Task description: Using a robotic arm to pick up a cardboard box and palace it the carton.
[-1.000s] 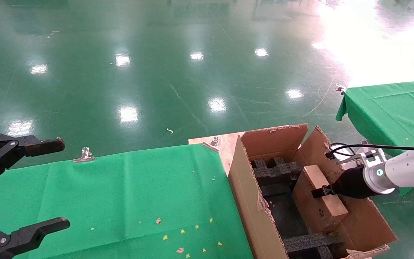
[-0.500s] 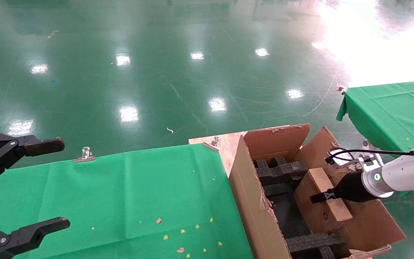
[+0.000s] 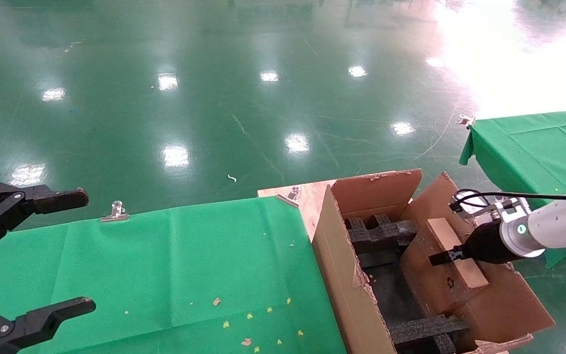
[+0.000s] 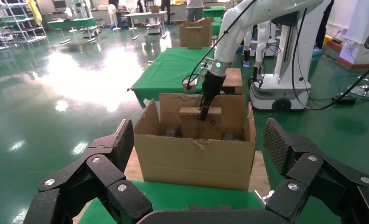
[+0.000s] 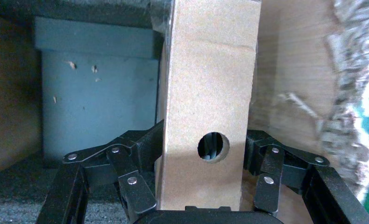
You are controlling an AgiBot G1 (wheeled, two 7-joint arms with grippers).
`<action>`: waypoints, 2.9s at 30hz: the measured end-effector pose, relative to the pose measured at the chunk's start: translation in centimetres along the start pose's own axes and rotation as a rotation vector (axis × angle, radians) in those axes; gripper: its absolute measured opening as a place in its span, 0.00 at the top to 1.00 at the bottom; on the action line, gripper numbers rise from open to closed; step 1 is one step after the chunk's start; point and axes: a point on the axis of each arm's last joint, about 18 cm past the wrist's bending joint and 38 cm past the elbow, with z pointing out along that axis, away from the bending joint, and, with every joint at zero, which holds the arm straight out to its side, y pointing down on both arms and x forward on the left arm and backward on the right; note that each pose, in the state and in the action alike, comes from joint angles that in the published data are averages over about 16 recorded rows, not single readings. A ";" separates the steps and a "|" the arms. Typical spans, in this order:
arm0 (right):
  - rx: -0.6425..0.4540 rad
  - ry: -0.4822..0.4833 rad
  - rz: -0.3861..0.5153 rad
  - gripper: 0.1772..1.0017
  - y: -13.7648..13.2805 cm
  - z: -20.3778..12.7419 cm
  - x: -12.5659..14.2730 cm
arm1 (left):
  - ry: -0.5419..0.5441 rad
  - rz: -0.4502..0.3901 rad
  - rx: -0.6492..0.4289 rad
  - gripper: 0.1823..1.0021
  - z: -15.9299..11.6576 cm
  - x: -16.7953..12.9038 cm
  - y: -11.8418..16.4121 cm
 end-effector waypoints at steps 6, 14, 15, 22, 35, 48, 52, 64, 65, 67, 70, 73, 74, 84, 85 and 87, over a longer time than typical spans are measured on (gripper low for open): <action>-0.026 0.004 -0.018 0.77 0.7 0.9 -0.7 | 0.000 0.000 0.000 0.00 0.0 0.0 0.0; -0.059 0.010 -0.042 0.77 1.4 2.2 -1.5 | 0.000 0.000 0.000 0.00 0.0 0.0 0.0; -0.063 0.010 -0.045 0.77 1.5 2.3 -1.6 | 0.000 0.000 0.000 0.00 0.0 0.0 0.0; -0.083 0.009 -0.055 0.77 1.8 3.0 -2.1 | 0.000 0.000 0.000 0.00 0.0 0.0 0.0; -0.099 -0.005 -0.058 0.77 1.8 3.2 -2.6 | 0.000 0.000 0.000 0.00 0.0 0.0 0.0; -0.090 -0.006 -0.058 0.68 1.5 3.0 -2.5 | 0.000 0.000 0.001 0.00 0.0 0.0 0.0; -0.083 -0.004 -0.060 0.61 1.2 2.8 -2.4 | 0.000 0.000 0.001 0.00 0.0 0.0 0.0; -0.044 0.002 -0.065 0.32 0.0 1.8 -2.0 | 0.000 0.000 0.001 0.00 0.0 0.0 0.0; -0.037 0.002 -0.066 0.31 -0.2 1.6 -2.0 | 0.000 0.000 0.001 0.00 0.0 0.0 0.0; -0.019 0.000 -0.068 0.25 -0.7 1.2 -2.0 | 0.000 0.000 0.001 0.00 0.0 0.0 0.0; 0.019 -0.008 -0.072 0.19 -1.8 0.4 -2.0 | 0.000 0.000 0.001 0.00 0.0 0.0 0.0; 0.071 -0.024 -0.080 0.13 -3.1 -0.8 -2.2 | 0.000 0.000 0.001 0.00 0.0 0.0 0.0; 0.091 -0.032 -0.083 0.11 -3.5 -1.2 -2.3 | 0.000 0.000 0.001 0.00 0.0 0.0 0.0; 0.327 -0.171 -0.143 0.02 -7.3 -7.1 -5.4 | 0.000 0.000 0.001 0.00 0.0 0.0 0.0; 0.349 -0.188 -0.151 0.02 -7.5 -7.7 -5.8 | 0.000 0.000 0.001 0.00 0.0 0.0 0.0; 0.390 -0.226 -0.165 0.01 -7.8 -9.0 -6.8 | 0.000 0.000 0.001 0.00 0.0 0.0 0.0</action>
